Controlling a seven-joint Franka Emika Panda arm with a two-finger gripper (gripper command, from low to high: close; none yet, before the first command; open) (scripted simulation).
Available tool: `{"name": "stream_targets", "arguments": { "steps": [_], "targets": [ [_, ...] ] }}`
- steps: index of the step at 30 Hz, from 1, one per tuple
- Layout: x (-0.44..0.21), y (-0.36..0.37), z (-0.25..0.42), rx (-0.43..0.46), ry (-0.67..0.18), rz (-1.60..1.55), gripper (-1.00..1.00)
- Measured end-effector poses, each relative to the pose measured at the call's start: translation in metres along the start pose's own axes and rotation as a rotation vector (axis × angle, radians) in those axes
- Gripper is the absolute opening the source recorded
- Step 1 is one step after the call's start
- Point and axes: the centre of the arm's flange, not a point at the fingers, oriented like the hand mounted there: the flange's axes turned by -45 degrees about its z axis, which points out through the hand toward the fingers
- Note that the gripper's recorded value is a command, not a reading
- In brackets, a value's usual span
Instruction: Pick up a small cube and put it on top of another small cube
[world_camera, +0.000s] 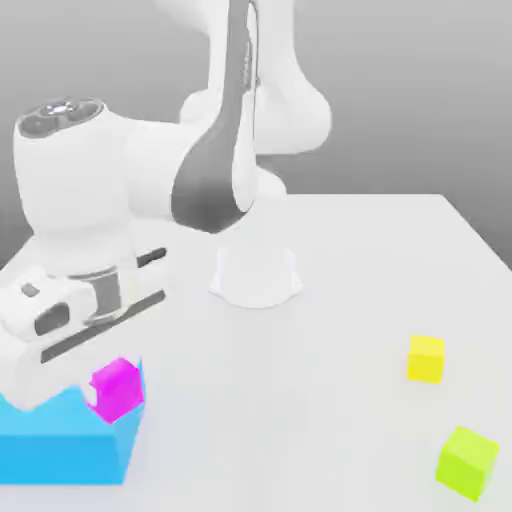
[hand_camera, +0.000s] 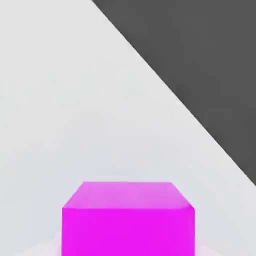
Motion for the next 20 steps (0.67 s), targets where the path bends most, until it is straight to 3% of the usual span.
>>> {"name": "stream_targets", "arguments": {
  "steps": [11,16,17,20],
  "targets": [
    [-0.081,-0.056,-0.043,-0.01,0.001,0.277,-1.0],
    [-0.085,-0.059,0.004,-0.011,0.002,0.298,-1.0],
    [-0.086,-0.06,0.014,-0.013,0.001,0.299,1.0],
    [-0.086,-0.06,0.014,-0.013,0.001,0.299,1.0]
  ]
}}
